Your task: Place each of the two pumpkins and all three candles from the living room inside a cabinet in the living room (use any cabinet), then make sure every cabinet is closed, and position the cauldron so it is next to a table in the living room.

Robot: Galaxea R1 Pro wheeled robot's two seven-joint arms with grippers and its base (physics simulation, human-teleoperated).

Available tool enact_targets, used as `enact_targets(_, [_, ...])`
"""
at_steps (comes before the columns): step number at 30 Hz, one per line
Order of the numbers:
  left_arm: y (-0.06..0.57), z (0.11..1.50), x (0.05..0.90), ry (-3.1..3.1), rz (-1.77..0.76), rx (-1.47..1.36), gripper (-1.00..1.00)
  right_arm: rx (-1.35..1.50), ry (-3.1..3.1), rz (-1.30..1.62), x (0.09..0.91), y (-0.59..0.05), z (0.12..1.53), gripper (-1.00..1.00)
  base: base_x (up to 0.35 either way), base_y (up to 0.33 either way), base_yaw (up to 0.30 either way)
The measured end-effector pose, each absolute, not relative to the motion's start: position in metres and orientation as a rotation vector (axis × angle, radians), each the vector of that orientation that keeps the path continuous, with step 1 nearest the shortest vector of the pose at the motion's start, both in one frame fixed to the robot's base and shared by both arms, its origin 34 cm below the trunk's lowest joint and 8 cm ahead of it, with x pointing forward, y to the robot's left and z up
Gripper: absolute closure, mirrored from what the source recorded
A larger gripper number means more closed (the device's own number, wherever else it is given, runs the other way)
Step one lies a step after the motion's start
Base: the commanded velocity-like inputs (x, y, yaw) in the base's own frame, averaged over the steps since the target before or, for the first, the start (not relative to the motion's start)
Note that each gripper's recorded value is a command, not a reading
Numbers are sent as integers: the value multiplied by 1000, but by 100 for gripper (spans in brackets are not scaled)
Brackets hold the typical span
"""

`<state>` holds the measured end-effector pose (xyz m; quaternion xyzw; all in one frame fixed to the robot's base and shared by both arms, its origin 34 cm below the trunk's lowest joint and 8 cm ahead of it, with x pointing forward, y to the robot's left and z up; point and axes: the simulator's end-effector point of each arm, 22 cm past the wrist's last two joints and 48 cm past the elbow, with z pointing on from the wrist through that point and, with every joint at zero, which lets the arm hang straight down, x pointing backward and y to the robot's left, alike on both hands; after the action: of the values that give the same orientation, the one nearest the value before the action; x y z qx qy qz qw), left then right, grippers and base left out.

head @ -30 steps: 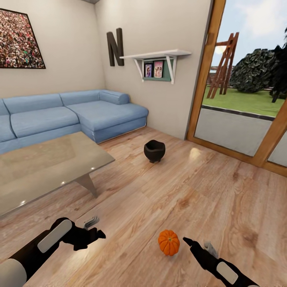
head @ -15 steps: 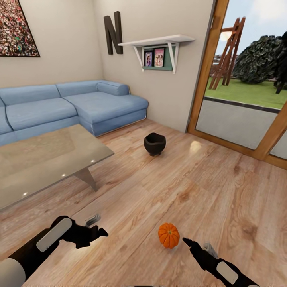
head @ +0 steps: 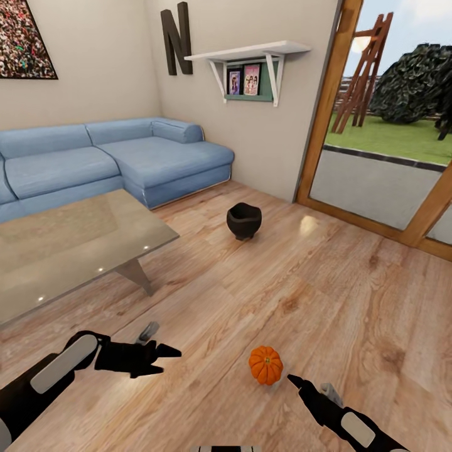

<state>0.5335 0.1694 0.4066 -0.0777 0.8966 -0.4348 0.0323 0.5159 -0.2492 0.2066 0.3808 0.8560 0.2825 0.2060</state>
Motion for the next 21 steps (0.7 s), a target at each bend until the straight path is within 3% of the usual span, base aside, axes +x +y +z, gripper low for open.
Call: enact_targets(21, [169, 403, 531, 2762, -1341, -239, -100, 1060, 2385, 787, 516, -249, 207, -100, 161, 7, 0])
